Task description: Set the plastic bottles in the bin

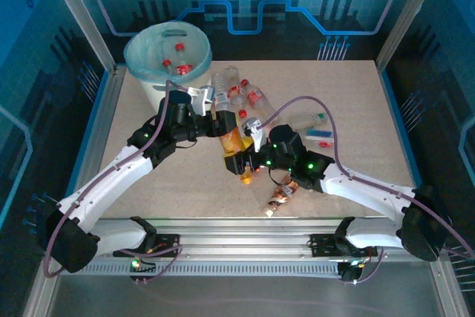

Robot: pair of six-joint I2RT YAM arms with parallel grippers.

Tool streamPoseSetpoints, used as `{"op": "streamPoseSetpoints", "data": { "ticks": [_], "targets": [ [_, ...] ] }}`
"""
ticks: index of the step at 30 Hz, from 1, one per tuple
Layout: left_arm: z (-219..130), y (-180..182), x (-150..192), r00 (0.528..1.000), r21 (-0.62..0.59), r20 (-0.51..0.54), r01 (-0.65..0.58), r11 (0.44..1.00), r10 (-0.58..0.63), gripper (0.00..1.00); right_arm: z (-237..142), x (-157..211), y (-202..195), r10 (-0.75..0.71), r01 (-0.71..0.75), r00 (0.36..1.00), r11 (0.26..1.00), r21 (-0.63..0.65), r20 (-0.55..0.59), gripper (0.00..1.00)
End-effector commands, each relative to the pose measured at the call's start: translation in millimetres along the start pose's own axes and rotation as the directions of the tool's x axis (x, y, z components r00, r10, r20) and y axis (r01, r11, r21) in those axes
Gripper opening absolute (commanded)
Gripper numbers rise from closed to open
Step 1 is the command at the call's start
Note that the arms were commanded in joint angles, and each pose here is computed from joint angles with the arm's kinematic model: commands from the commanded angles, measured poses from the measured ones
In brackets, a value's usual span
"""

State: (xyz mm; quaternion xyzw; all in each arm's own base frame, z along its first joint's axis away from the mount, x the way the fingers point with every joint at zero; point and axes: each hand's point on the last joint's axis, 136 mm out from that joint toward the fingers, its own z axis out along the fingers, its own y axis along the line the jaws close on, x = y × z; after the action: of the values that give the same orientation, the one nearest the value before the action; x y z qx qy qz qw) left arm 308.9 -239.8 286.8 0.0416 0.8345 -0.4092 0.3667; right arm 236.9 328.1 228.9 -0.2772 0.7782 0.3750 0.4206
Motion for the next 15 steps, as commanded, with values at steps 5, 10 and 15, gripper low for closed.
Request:
{"op": "streamPoseSetpoints", "data": {
  "ticks": [5, 10, 15],
  "targets": [
    [-47.9, -14.1, -65.9, 0.968, -0.094, 0.233, -0.069, 0.993, 0.089, 0.53, -23.3, -20.2, 2.7, -0.019, 0.015, 0.998, 0.998, 0.06, 0.064, 1.0],
    [-78.3, -28.2, -104.2, 0.916, -0.162, 0.35, -0.148, 0.976, 0.196, 0.53, -44.1, -33.9, -3.4, -0.024, 0.007, 0.991, 0.992, 0.125, 0.135, 1.0],
    [-108.3, -37.0, -143.0, 0.844, -0.22, 0.469, -0.171, 0.96, 0.258, 0.52, -61.4, -42.4, -11.4, -0.029, -0.007, 0.982, 0.983, 0.184, 0.189, 1.0]
  ]
}}
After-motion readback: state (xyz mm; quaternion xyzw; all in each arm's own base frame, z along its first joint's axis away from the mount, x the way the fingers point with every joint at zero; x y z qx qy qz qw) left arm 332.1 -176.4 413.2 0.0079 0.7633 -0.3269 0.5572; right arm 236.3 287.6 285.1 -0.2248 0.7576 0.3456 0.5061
